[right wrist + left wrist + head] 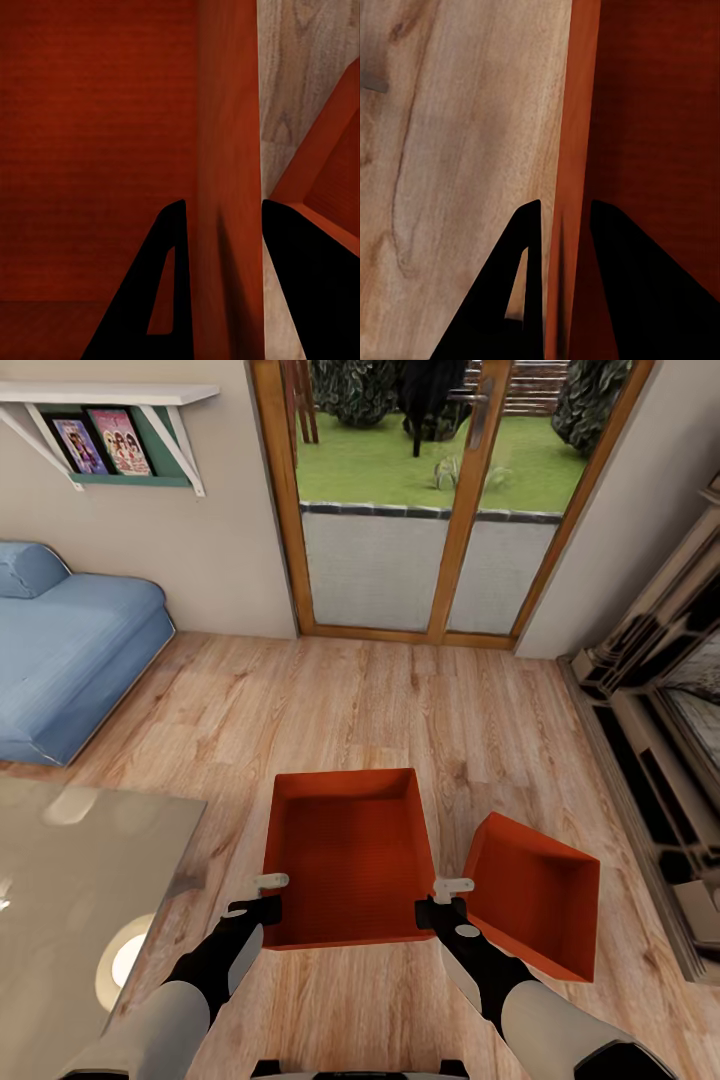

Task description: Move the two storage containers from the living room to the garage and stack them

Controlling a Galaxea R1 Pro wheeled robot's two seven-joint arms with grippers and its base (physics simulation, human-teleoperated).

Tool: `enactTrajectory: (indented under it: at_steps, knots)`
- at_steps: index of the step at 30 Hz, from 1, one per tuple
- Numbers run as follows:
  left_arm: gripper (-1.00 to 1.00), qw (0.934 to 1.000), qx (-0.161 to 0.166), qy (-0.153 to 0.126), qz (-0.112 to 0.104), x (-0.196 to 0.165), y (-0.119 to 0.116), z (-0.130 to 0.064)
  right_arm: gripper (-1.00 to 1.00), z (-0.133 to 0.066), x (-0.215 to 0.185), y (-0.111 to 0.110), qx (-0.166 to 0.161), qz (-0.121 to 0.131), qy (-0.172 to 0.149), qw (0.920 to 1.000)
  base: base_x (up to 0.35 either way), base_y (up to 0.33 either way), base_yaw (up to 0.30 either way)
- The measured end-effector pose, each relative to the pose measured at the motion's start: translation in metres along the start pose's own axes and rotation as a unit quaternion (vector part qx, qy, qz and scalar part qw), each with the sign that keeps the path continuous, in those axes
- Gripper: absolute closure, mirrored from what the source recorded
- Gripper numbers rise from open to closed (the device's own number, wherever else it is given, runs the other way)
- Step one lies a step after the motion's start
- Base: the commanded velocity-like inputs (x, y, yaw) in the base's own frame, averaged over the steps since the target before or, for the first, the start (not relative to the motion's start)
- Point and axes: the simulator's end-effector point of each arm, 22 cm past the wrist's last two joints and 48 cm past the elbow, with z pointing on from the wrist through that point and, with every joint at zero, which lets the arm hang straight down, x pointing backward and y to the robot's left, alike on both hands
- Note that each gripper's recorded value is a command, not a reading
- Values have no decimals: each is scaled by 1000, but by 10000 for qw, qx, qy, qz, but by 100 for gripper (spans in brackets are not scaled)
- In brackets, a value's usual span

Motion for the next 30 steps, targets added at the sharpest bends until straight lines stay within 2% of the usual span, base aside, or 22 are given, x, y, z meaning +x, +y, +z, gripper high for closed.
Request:
enactTrajectory:
  at_steps: [10,30]
  knots:
    - [100,10000,1,2,1,2,1,-7,100,-8,1,1,3,-1,3,10000,0,0,0]
    - [100,10000,-1,-1,-1,1,1,-7,100,-7,0,0,4,-9,2,10000,0,0,0]
